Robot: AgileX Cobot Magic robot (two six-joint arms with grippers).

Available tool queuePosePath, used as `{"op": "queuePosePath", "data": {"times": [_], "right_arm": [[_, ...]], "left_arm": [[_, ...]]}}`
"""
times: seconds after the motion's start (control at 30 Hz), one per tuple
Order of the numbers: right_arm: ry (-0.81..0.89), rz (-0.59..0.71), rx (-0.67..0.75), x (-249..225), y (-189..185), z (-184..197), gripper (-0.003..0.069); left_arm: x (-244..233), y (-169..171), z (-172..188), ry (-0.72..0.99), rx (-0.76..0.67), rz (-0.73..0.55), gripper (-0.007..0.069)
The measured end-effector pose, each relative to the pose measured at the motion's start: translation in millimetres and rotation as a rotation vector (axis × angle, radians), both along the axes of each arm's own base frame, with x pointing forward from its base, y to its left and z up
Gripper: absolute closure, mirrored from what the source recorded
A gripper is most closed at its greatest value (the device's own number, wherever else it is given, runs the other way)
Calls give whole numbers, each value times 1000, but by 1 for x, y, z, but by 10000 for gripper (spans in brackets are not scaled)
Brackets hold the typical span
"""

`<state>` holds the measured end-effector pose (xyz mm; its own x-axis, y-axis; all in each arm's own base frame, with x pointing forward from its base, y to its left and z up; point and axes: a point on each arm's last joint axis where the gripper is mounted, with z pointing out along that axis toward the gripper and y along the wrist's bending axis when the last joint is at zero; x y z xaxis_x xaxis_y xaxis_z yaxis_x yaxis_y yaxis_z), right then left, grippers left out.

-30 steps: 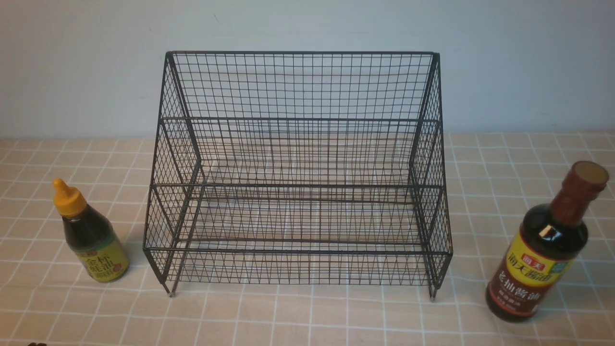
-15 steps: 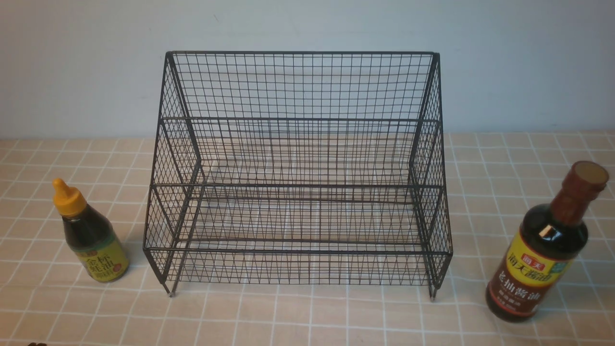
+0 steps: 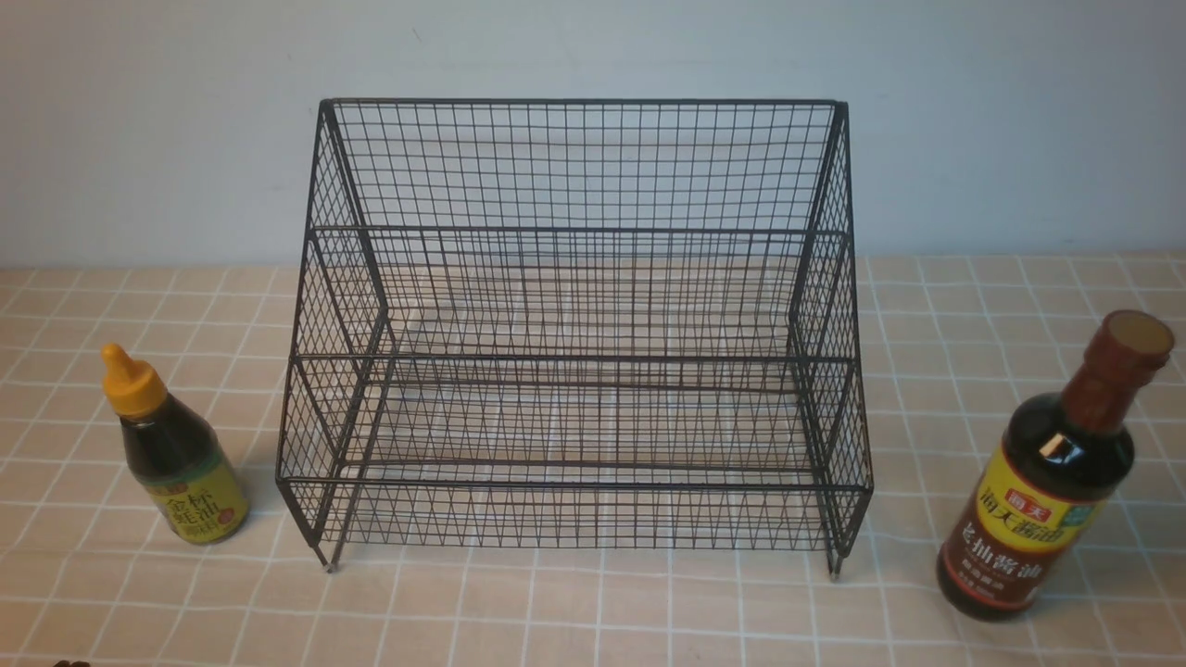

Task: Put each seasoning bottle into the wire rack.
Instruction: Use the right arm to grab the condiment bottle closest to it

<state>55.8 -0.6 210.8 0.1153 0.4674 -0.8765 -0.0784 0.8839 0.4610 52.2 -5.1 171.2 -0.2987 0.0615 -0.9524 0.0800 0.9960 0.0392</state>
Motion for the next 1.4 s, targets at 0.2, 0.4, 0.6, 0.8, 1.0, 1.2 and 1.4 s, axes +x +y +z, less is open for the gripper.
{"op": "queuePosePath", "data": {"times": [0.2, 0.4, 0.6, 0.8, 1.0, 1.2, 1.4], "right_arm": [[-68, -52, 13, -1, -5, 6, 673], [-138, -84, -51, -4, -7, 20, 659], [-101, -50, -244, 5, 0, 66, 528], [76, 3, -334, 41, 6, 94, 326], [205, 65, -359, 82, 13, 106, 167], [250, 160, -423, 108, 30, 108, 97], [358, 219, -496, 132, 41, 86, 92]], "left_arm": [[0, 0, 0, 0, 0, 0, 632], [0, 0, 0, 0, 0, 0, 632], [0, 0, 0, 0, 0, 0, 632], [0, 0, 0, 0, 0, 0, 632], [0, 0, 0, 0, 0, 0, 632], [0, 0, 0, 0, 0, 0, 632], [0, 0, 0, 0, 0, 0, 632]]}}
